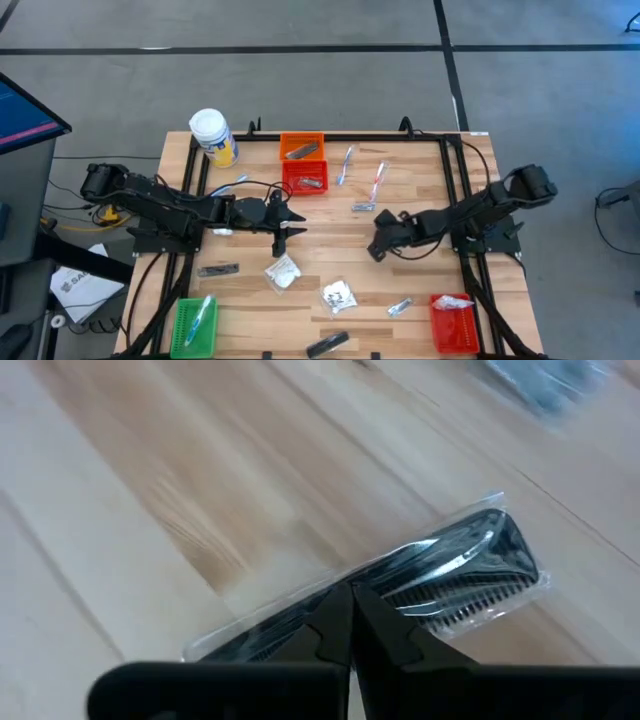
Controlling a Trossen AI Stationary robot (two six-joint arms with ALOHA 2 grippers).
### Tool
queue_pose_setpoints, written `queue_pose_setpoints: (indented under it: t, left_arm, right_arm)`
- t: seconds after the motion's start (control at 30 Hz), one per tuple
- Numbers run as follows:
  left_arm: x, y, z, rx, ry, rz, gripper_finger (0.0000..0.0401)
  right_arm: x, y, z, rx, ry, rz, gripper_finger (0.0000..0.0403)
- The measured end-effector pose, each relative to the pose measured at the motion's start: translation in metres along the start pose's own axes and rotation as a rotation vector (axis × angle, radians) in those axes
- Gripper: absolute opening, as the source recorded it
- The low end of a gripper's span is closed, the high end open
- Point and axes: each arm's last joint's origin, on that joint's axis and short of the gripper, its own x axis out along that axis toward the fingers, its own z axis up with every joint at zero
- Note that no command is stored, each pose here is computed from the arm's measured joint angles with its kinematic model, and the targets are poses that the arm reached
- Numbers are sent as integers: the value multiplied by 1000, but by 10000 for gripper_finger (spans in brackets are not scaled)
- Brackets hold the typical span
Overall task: Pick & Place Travel size toiletries
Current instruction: Put the comb into the orange basket
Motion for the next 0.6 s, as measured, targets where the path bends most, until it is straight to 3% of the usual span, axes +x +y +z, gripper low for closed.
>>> queue_pose_setpoints:
  t: [0.3,0.6]
  left_arm:
    - [0,0,0,-13,-12,-3,131]
    - [20,-4,-16,-63,21,-89,107]
  right_arm:
    - [24,34,24,-143,-36,104,0]
    - [27,57,37,-177,-152,32,0]
